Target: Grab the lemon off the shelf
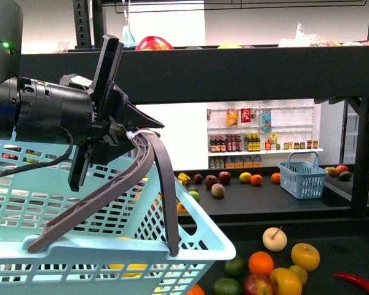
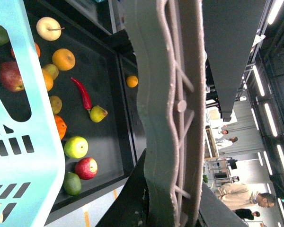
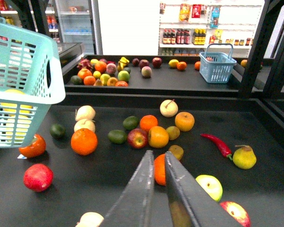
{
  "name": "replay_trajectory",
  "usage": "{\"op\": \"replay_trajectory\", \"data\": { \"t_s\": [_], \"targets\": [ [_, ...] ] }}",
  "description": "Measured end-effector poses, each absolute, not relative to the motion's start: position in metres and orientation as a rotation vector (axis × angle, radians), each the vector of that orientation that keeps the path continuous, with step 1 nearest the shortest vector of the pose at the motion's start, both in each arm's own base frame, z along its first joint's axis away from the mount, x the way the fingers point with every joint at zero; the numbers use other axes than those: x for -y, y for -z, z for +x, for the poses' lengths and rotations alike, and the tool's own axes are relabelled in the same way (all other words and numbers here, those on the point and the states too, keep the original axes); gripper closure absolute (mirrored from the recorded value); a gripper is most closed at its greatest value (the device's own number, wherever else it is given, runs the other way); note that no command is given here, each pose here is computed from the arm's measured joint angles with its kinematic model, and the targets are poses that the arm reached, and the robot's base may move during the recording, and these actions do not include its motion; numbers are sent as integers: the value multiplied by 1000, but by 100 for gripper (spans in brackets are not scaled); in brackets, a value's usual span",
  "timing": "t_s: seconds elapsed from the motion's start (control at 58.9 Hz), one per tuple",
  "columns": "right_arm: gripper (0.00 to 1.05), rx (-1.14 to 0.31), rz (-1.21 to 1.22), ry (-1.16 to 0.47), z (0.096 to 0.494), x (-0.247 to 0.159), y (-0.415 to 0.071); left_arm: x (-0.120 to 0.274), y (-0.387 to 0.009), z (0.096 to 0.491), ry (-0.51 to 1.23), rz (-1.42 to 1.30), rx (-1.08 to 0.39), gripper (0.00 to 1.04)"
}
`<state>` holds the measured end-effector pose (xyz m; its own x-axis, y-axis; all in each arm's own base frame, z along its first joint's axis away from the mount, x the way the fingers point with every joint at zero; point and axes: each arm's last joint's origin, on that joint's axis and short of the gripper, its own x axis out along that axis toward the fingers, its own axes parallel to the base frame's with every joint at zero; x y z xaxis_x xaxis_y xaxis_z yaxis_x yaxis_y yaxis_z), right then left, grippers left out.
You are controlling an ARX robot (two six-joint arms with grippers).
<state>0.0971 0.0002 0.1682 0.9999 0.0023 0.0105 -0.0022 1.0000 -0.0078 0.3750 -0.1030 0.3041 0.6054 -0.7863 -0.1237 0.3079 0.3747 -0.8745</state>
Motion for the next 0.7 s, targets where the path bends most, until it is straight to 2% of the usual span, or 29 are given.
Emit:
{"op": "replay_trajectory", "data": {
  "t_s": [0.255, 0.407, 0.509, 0.696],
  "targets": [
    [34, 10, -8, -2, 97, 0, -168, 103, -304, 375, 754, -942, -591, 95],
    [6, 10, -7, -2, 97, 0, -168, 101, -307, 378, 670, -1033, -546, 95],
    [7, 10, -7, -3, 97, 0, -168, 93, -310, 384, 625, -1111, -468, 95],
    [7, 10, -7, -2, 97, 0, -168, 60, -326, 392, 551, -1241, -217, 95]
  ]
}}
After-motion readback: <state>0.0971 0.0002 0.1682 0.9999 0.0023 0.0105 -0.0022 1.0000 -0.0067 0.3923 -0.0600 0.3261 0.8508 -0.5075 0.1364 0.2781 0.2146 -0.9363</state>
